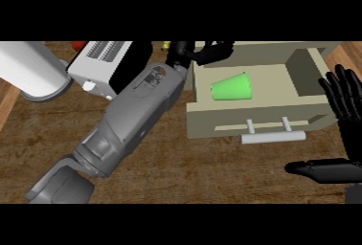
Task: Pick up the cup, place it into the drawer and close the drawer
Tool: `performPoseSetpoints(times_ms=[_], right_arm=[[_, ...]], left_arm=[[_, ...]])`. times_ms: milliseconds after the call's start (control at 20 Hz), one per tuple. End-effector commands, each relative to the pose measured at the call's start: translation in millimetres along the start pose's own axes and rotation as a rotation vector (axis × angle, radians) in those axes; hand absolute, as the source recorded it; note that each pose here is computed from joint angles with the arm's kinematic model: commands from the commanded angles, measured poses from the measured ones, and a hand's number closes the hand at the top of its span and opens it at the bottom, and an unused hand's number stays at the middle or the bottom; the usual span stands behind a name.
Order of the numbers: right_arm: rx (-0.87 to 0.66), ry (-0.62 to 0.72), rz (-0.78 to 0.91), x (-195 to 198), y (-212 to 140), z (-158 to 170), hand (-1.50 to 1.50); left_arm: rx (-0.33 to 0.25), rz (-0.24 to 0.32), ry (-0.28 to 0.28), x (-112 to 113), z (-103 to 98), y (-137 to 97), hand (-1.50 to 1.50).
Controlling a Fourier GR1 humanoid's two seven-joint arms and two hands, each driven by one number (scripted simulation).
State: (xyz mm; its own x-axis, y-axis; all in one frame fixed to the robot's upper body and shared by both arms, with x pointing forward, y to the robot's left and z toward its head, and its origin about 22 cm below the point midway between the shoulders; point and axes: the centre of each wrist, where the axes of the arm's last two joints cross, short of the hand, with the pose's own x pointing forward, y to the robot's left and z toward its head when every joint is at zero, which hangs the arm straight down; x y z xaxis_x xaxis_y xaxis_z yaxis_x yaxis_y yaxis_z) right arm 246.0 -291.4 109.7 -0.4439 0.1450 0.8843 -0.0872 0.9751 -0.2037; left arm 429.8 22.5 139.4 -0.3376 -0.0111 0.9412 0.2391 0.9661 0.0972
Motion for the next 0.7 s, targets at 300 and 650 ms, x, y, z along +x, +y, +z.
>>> performPoseSetpoints(times_ms=[300, 650], right_arm=[[0.037, -0.024, -0.009, 12, 11, -5, -1.50], [0.039, -0.028, -0.002, 5, -1, -18, -1.50]], left_arm=[[-0.065, -0.161, 0.110, -37, 21, -1, -1.50], [-0.034, -0.244, 0.091, -17, 15, -21, -1.50]])
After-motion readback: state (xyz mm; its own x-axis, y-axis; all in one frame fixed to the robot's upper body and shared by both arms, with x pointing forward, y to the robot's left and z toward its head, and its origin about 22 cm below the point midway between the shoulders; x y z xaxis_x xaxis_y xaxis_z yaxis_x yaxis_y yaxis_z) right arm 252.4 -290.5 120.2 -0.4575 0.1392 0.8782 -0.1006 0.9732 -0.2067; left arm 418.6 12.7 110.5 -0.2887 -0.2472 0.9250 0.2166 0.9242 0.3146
